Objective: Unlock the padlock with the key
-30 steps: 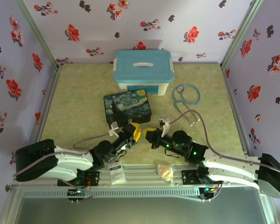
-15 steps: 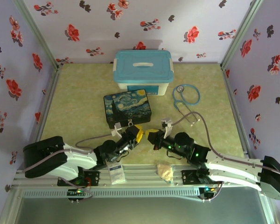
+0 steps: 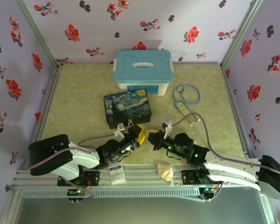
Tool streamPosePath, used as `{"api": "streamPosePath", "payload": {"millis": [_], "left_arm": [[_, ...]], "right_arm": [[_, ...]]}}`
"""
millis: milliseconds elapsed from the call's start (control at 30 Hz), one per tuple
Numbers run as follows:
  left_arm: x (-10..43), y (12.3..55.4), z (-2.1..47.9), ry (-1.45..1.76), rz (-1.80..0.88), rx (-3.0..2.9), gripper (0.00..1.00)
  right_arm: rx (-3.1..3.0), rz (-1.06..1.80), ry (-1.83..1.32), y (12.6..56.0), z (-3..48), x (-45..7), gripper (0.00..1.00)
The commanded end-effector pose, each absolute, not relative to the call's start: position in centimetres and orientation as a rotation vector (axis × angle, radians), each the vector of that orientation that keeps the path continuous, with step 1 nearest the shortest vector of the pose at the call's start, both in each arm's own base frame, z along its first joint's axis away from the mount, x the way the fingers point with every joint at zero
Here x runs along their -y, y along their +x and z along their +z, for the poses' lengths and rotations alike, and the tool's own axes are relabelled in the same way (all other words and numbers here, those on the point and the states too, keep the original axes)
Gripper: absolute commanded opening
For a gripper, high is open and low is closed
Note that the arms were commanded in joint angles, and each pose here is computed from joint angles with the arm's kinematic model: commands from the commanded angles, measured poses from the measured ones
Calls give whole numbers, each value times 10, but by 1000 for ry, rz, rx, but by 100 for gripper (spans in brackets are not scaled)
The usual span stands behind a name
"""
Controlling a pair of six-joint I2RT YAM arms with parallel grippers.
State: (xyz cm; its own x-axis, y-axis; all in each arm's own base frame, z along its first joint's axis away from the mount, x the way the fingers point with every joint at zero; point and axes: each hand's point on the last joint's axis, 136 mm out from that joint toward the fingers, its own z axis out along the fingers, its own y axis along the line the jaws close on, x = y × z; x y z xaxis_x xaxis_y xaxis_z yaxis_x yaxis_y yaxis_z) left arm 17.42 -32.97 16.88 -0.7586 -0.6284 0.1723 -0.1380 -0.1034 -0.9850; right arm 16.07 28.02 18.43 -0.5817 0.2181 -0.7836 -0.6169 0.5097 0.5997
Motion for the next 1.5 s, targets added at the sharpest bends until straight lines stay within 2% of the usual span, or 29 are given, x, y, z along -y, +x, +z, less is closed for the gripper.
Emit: {"api": "streamPosePath", "payload": {"millis": [0,100,167,367,467,533,767,1100,1200,1333,1400,1467], "left_arm": [[335,176,188,-835,-1991,-1765,63],[335,176,191,-830,-1997,-1758,65],[335,175,188,-831,-1991,-1771,74],[339,173,178,-849,-1986,-1803,91],[343,172,176,-858,-1993,-1815,92],[343,172,177,-859,-1998,-1807,88],[338,174,191,-830,-2007,-1757,63],[333,177,186,-855,-1978,-1748,43],[332,178,185,-859,-1969,-1749,33],[331,178,183,-861,-1960,-1750,29],[332,179,181,-861,-1955,-1755,19],[333,179,180,-865,-1953,-1759,16]], "right_arm": [[-1834,1224,-312,162,194,-285,0],[-1831,1222,-291,164,191,-284,0],[-1824,1220,-285,164,193,-283,0],[-1809,1214,-277,167,199,-284,0],[-1817,1220,-283,168,196,-289,0],[-1831,1217,-291,167,191,-292,0],[-1844,1219,-312,162,184,-297,0],[-1855,1196,-306,161,179,-290,0],[-1850,1194,-298,160,180,-286,0],[-1846,1184,-286,160,180,-280,0],[-1844,1183,-283,160,180,-278,0],[-1841,1180,-280,160,181,-276,0]]}}
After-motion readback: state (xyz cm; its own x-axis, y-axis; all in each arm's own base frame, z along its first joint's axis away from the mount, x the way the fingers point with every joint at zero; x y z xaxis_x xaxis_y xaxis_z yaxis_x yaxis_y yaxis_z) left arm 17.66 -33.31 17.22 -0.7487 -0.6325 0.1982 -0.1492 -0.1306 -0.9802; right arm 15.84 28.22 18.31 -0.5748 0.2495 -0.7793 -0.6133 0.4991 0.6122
